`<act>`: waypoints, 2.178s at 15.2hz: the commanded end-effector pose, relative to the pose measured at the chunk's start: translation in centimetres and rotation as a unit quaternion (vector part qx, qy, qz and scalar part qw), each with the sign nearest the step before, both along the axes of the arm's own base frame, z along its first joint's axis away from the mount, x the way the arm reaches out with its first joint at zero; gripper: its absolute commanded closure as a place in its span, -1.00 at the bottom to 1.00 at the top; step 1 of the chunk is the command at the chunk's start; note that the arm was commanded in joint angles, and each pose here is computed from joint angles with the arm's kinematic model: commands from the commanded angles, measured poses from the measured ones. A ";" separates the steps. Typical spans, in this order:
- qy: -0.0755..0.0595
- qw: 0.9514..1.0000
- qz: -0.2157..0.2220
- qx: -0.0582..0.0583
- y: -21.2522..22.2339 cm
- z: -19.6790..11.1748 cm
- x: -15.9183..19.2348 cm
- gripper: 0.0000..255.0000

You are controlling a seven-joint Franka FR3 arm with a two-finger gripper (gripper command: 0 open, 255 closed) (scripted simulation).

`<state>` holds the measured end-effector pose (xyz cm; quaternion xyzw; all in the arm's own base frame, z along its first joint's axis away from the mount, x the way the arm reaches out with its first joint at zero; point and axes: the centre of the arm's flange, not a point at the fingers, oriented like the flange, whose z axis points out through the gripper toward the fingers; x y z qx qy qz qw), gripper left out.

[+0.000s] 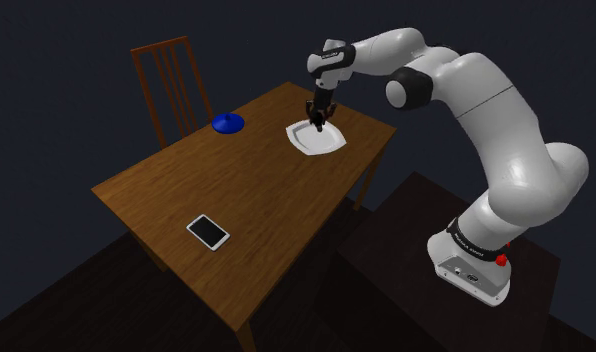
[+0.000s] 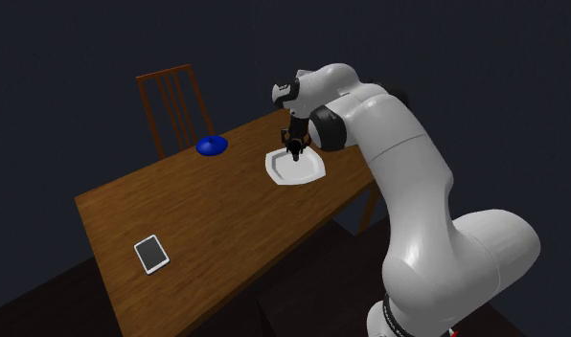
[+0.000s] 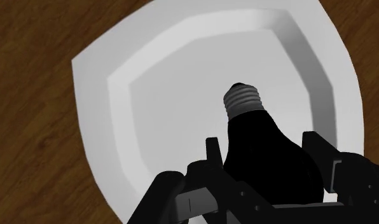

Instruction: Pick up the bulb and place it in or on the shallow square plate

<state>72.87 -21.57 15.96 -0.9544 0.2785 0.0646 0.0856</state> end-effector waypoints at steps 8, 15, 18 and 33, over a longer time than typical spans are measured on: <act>0.000 1.000 0.000 0.000 0.0 -4.8 0.1 1.00; 0.000 1.000 0.000 0.000 0.0 -5.3 0.1 1.00; 0.000 1.000 0.000 0.000 0.0 -5.3 0.1 -1.00; 0.000 1.000 0.000 0.000 -1.0 -0.4 0.4 -1.00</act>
